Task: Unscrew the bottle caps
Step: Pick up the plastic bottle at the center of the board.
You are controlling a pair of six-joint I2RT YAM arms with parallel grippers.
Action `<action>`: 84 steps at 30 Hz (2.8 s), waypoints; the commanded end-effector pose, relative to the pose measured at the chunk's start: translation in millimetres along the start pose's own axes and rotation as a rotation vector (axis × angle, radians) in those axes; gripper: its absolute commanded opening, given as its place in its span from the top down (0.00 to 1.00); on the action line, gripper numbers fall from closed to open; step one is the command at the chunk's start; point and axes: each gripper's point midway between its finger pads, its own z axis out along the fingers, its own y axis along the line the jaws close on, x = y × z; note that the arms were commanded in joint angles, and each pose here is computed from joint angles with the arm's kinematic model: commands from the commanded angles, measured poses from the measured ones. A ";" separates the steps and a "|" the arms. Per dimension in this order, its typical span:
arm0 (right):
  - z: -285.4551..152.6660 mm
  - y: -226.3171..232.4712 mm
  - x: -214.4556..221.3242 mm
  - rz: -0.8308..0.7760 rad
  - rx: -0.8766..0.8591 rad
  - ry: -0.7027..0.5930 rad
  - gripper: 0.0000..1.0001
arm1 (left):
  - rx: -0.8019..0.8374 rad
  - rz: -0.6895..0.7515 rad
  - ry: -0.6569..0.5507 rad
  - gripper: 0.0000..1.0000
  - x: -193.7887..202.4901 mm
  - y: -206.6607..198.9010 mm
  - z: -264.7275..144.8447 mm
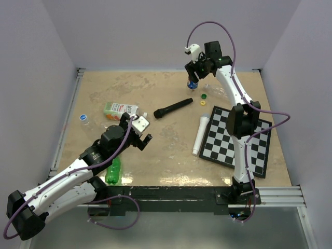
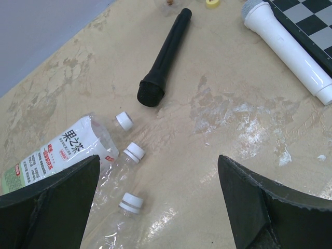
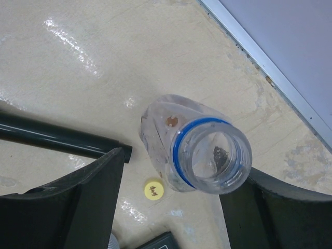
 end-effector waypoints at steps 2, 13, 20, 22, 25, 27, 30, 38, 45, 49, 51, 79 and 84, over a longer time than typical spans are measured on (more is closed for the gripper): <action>-43.8 -8.6 -41.5 -0.012 0.043 -0.116 0.27 | -0.010 0.002 -0.046 0.00 -15.8 4.4 -1.3; -77.4 -12.4 -60.4 -0.029 0.077 -0.166 0.25 | -0.012 -0.003 -0.047 0.00 -16.1 4.7 -1.3; -129.0 -8.9 -75.9 -0.065 0.119 -0.217 0.24 | -0.004 -0.019 -0.055 0.00 -18.6 3.2 -2.6; -143.5 -5.7 -76.4 -0.074 0.126 -0.231 0.24 | -0.002 -0.024 -0.053 0.00 -18.9 3.0 -2.4; -169.3 2.6 -78.7 -0.090 0.135 -0.265 0.24 | -0.004 -0.031 -0.057 0.00 -20.9 4.0 -2.9; -184.2 11.0 -76.3 -0.101 0.132 -0.289 0.23 | -0.008 -0.041 -0.057 0.00 -21.9 5.6 -2.9; -219.8 25.9 -78.6 -0.132 0.143 -0.367 0.20 | -0.017 -0.058 -0.064 0.00 -25.6 8.5 -3.8; -279.1 103.0 -60.5 -0.281 -0.018 -0.643 0.02 | -0.039 -0.197 -0.143 0.00 -50.1 15.9 -10.2; -235.3 185.9 3.8 -0.252 -0.432 -0.711 0.02 | 0.059 -0.446 -0.240 0.00 -82.6 -0.2 -21.3; -235.8 200.2 6.8 -0.233 -0.534 -0.730 0.02 | 0.013 -0.488 -0.249 0.00 -101.4 14.1 -39.1; -235.9 200.1 6.1 -0.235 -0.538 -0.729 0.02 | -0.043 -0.491 -0.238 0.00 -114.2 29.1 -50.3; -225.2 211.9 20.0 -0.222 -0.642 -0.689 0.02 | -0.875 -0.473 0.050 0.11 -14.7 186.8 -94.0; -222.2 212.9 22.0 -0.219 -0.652 -0.680 0.02 | -0.936 -0.545 0.097 0.11 -3.8 214.4 -99.7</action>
